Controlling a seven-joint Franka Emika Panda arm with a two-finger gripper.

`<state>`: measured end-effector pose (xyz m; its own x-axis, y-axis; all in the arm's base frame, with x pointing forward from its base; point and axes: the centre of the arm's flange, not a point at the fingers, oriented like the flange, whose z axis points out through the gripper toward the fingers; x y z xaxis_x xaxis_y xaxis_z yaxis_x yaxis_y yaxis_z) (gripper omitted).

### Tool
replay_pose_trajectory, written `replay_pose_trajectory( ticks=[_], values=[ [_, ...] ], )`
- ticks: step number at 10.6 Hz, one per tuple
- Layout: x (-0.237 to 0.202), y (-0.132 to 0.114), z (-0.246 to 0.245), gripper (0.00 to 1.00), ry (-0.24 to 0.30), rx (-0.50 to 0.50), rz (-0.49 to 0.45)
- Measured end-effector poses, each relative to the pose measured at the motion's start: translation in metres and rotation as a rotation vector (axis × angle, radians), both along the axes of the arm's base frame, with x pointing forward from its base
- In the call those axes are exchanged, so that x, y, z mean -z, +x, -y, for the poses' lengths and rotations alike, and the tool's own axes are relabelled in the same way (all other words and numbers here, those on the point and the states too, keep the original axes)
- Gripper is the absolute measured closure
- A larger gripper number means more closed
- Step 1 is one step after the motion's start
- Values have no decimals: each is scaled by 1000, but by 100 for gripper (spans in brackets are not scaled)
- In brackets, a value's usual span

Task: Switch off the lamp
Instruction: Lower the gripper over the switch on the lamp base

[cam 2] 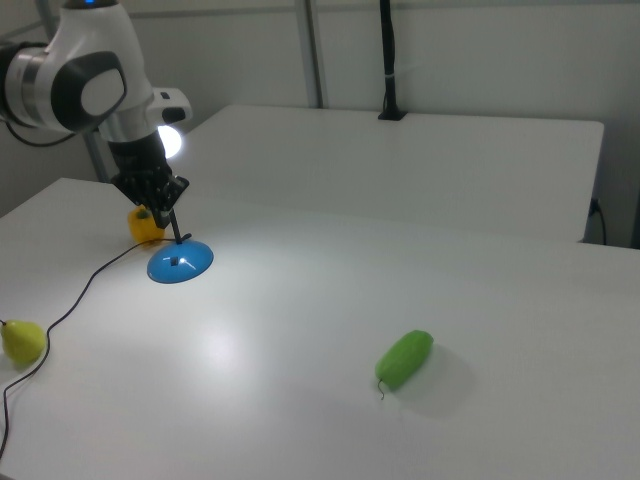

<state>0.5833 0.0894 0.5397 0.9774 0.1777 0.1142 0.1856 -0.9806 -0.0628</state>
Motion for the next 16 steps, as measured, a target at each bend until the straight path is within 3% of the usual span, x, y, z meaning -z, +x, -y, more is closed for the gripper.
replay_pose_trajectory(
  ticks=[6,10,16],
  values=[
    [74,20,-61,99,7,-83,26],
    [121,36,-99,99,31,-123,140],
    [171,55,-114,99,56,-123,260]
  ],
)
